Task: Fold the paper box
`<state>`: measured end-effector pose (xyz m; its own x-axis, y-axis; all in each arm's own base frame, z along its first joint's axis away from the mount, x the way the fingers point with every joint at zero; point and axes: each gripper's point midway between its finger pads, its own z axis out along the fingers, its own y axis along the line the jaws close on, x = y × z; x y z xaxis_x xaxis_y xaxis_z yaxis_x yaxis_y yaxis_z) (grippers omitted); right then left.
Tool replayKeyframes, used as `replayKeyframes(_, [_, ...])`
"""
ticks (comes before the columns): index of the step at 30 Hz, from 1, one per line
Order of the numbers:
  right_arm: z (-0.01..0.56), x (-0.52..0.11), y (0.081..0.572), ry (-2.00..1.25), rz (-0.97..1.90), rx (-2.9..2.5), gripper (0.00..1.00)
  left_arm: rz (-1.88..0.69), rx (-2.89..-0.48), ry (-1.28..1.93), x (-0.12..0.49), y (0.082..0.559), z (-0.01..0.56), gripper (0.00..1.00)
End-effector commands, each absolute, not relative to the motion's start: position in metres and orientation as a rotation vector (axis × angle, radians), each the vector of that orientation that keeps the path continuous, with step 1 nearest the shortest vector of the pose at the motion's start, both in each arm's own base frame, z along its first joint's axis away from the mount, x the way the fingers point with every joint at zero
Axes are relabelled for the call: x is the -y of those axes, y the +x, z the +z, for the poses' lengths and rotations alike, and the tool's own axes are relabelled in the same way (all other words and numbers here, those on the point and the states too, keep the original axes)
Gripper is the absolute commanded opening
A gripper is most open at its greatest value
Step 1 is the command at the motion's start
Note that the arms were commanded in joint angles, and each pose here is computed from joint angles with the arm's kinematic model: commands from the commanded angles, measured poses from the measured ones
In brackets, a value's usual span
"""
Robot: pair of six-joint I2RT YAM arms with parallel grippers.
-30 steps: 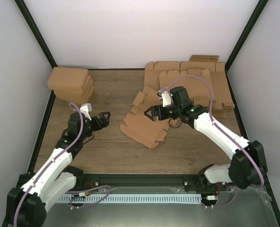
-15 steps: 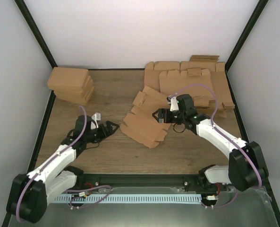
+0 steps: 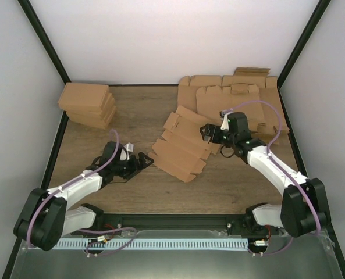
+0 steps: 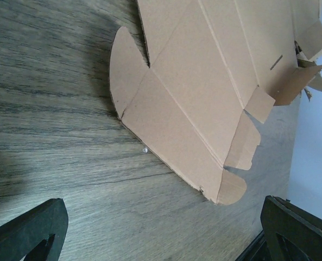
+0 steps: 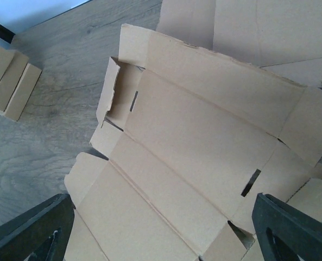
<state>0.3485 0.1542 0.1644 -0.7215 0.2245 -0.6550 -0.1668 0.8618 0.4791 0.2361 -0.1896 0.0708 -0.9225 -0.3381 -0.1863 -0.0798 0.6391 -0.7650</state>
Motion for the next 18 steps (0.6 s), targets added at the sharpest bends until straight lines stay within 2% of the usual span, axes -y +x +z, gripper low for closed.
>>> replayKeyframes(1, [0.163, -0.155, 0.358, 0.02, 0.67, -2.263, 0.94, -1.193, -2.538, -0.337, 0.195, 0.243, 0.072, 0.99])
replayKeyframes(12, [0.155, -0.161, 0.353, -0.015, 0.716, -2.269, 0.95, -1.171, -2.606, -0.462, 0.196, 0.249, 0.045, 0.89])
replayKeyframes(18, [0.14, -0.173, 0.349, -0.055, 0.8, -2.298, 0.94, -1.192, -2.588, -0.48, 0.203, 0.266, 0.039, 0.74])
